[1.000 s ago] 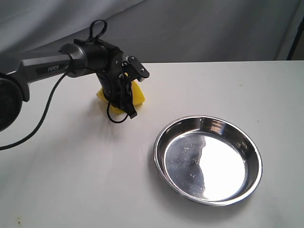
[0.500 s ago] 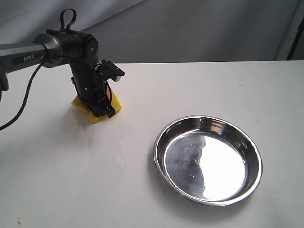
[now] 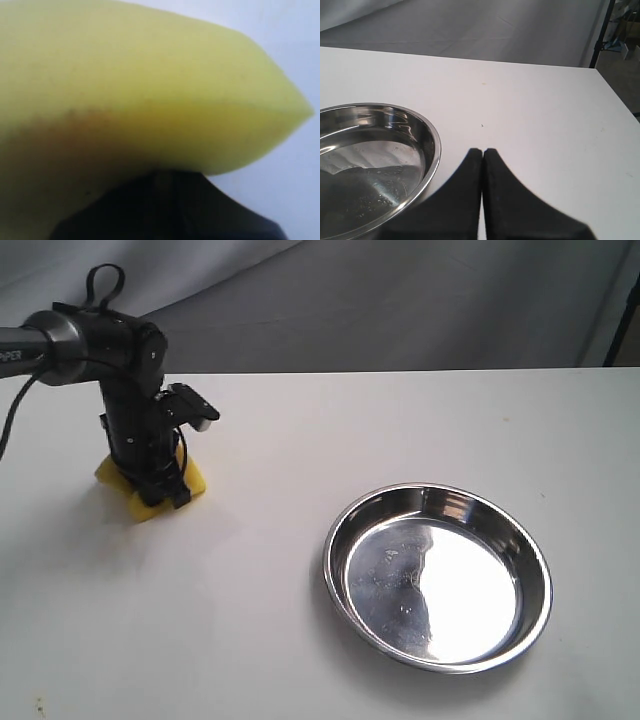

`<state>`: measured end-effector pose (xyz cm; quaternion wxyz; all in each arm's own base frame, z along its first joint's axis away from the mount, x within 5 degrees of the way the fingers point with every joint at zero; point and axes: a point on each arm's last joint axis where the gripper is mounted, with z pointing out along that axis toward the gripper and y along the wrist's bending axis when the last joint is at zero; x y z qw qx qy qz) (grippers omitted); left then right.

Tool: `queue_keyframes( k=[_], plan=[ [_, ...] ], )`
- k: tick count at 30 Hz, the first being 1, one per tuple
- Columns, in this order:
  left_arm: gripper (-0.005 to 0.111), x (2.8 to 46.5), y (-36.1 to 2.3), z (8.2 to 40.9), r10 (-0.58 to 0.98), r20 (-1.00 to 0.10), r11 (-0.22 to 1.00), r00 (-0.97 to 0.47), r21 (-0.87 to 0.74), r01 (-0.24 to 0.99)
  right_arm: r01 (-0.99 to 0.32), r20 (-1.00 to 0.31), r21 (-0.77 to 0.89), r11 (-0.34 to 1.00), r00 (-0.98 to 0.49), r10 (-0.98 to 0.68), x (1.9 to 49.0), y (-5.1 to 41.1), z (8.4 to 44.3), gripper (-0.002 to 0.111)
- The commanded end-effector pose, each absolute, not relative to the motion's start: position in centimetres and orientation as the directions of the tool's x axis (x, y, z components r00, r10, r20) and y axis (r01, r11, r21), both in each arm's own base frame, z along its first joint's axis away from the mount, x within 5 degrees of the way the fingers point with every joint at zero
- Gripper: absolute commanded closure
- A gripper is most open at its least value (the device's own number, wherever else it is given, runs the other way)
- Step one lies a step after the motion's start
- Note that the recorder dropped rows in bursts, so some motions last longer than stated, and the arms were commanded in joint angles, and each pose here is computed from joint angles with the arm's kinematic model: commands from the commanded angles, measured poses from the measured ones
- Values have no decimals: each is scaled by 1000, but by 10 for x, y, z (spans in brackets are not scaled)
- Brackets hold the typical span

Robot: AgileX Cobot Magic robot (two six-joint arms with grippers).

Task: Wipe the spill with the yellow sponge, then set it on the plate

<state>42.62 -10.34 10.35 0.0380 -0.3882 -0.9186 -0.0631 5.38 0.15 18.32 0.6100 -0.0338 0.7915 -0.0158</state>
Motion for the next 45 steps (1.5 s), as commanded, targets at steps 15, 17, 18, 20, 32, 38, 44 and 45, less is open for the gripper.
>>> queue_keyframes(
  k=[15,17,18,20,32,38,44,45],
  plan=[
    [107,307,-16,82,524,581,771,-622,-14,637,-36,-966,-66,997,-250,-73,54,2,182,108],
    [107,303,-14,89,508,578,779,-638,6,626,-36,-966,-66,997,-250,-73,54,2,182,108],
    [107,300,-14,93,504,573,783,-646,13,622,-36,-966,-66,997,-250,-73,54,2,182,108],
    [107,297,-15,104,504,546,792,-670,19,610,-36,-966,-66,997,-250,-73,54,2,182,108],
    [107,278,-43,127,555,353,831,-753,-190,523,-36,-966,-66,997,-250,-73,54,2,182,108],
    [107,288,-94,100,718,195,691,-668,-88,717,-36,-966,-66,997,-250,-73,54,2,182,108],
    [107,317,-127,110,735,-80,676,-673,26,736,-36,-966,-66,997,-250,-73,54,2,182,108],
    [107,321,-129,113,729,-105,682,-676,31,731,-36,-966,-66,997,-250,-73,54,2,182,108]
  ],
)
